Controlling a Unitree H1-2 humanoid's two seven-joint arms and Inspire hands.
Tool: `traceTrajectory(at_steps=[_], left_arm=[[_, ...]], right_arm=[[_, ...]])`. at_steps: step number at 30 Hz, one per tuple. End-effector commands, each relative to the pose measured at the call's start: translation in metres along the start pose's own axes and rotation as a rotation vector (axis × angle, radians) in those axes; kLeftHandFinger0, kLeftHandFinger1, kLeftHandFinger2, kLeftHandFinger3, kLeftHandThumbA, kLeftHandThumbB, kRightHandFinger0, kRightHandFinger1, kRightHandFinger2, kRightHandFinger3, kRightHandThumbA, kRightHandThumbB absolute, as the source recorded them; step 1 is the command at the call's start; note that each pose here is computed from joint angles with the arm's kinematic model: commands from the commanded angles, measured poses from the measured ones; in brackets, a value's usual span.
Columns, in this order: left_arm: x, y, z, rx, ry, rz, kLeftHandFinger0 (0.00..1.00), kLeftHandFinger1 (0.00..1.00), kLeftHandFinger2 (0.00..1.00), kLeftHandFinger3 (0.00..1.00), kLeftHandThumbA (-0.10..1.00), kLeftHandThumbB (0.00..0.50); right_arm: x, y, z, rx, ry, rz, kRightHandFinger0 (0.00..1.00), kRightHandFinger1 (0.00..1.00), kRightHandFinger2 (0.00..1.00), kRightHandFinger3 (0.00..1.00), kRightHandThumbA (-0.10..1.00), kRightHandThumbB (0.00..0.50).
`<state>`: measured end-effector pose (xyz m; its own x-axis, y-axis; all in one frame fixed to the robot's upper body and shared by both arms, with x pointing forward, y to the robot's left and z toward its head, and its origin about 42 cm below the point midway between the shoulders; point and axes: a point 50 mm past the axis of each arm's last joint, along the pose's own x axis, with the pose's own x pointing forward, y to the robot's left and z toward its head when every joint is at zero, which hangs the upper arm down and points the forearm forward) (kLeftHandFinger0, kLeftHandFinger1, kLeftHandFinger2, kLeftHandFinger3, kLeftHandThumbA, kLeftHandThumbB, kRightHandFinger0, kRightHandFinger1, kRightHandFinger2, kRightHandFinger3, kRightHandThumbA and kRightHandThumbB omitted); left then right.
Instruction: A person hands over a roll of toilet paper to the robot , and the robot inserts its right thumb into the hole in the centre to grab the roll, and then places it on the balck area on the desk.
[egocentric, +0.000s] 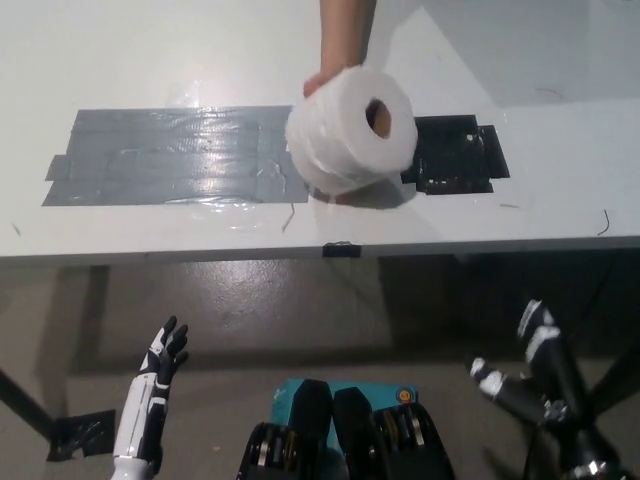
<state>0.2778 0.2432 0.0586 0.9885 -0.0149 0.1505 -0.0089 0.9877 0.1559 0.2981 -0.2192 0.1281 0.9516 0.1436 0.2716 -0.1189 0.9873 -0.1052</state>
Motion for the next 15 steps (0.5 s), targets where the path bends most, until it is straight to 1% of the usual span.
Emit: traceTrajectory(at_steps=[1, 4, 5, 6, 7, 8, 9, 10, 11, 12, 13, 14, 15], left_arm=[[0.009, 0.006, 0.014, 0.014, -0.082, 0.017, 1.0, 1.0, 1.0, 1.0, 0.98, 0.2], [0.012, 0.006, 0.014, 0.021, -0.079, 0.018, 1.0, 1.0, 1.0, 1.0, 0.99, 0.199], [0.012, 0.007, 0.013, 0.04, -0.088, 0.017, 1.0, 1.0, 1.0, 1.0, 1.0, 0.186], [0.012, 0.009, 0.014, 0.033, -0.085, 0.022, 1.0, 1.0, 1.0, 1.0, 1.0, 0.189], [0.012, 0.009, 0.014, 0.032, -0.085, 0.023, 1.0, 1.0, 1.0, 1.0, 1.0, 0.189], [0.012, 0.01, 0.015, 0.034, -0.086, 0.025, 1.0, 1.0, 1.0, 1.0, 1.0, 0.181], [0.014, 0.01, 0.015, 0.03, -0.087, 0.023, 1.0, 1.0, 1.0, 1.0, 0.99, 0.175], [0.014, 0.01, 0.015, 0.029, -0.087, 0.022, 1.0, 1.0, 1.0, 1.0, 0.99, 0.18], [0.014, 0.009, 0.015, 0.028, -0.085, 0.021, 1.0, 1.0, 1.0, 1.0, 0.99, 0.182], [0.014, 0.008, 0.015, 0.029, -0.085, 0.021, 1.0, 1.0, 1.0, 1.0, 0.99, 0.184], [0.014, 0.008, 0.014, 0.034, -0.082, 0.021, 1.0, 1.0, 1.0, 1.0, 0.99, 0.198], [0.013, 0.008, 0.014, 0.041, -0.08, 0.019, 1.0, 1.0, 1.0, 1.0, 1.0, 0.197], [0.014, 0.008, 0.015, 0.044, -0.083, 0.018, 1.0, 1.0, 1.0, 1.0, 1.0, 0.196]], right_arm=[[0.04, -0.024, 0.062, -0.033, -0.191, -0.012, 1.0, 1.0, 1.0, 1.0, 0.7, 0.189], [0.069, -0.04, 0.099, -0.126, -0.264, 0.018, 1.0, 1.0, 1.0, 1.0, 0.8, 0.193], [0.077, -0.045, 0.108, -0.151, -0.28, 0.035, 1.0, 1.0, 1.0, 1.0, 0.82, 0.187], [0.096, -0.054, 0.123, -0.177, -0.295, 0.073, 1.0, 1.0, 1.0, 1.0, 0.81, 0.19], [0.103, -0.058, 0.129, -0.181, -0.296, 0.084, 1.0, 1.0, 1.0, 1.0, 0.81, 0.191], [0.115, -0.062, 0.136, -0.162, -0.294, 0.105, 1.0, 1.0, 1.0, 1.0, 0.78, 0.18], [0.125, -0.066, 0.142, -0.153, -0.278, 0.118, 1.0, 1.0, 1.0, 1.0, 0.77, 0.185], [0.137, -0.069, 0.149, -0.148, -0.252, 0.137, 1.0, 1.0, 1.0, 1.0, 0.8, 0.193], [0.15, -0.074, 0.157, -0.17, -0.224, 0.172, 1.0, 1.0, 1.0, 1.0, 0.88, 0.221], [0.16, -0.077, 0.164, -0.189, -0.199, 0.202, 1.0, 1.0, 1.0, 1.0, 0.9, 0.229], [0.17, -0.079, 0.169, -0.208, -0.176, 0.23, 1.0, 1.0, 1.0, 1.0, 0.91, 0.251], [0.186, -0.083, 0.178, -0.245, -0.147, 0.271, 1.0, 1.0, 1.0, 1.0, 0.92, 0.268], [0.194, -0.085, 0.182, -0.267, -0.135, 0.289, 1.0, 1.0, 1.0, 1.0, 0.93, 0.27]])
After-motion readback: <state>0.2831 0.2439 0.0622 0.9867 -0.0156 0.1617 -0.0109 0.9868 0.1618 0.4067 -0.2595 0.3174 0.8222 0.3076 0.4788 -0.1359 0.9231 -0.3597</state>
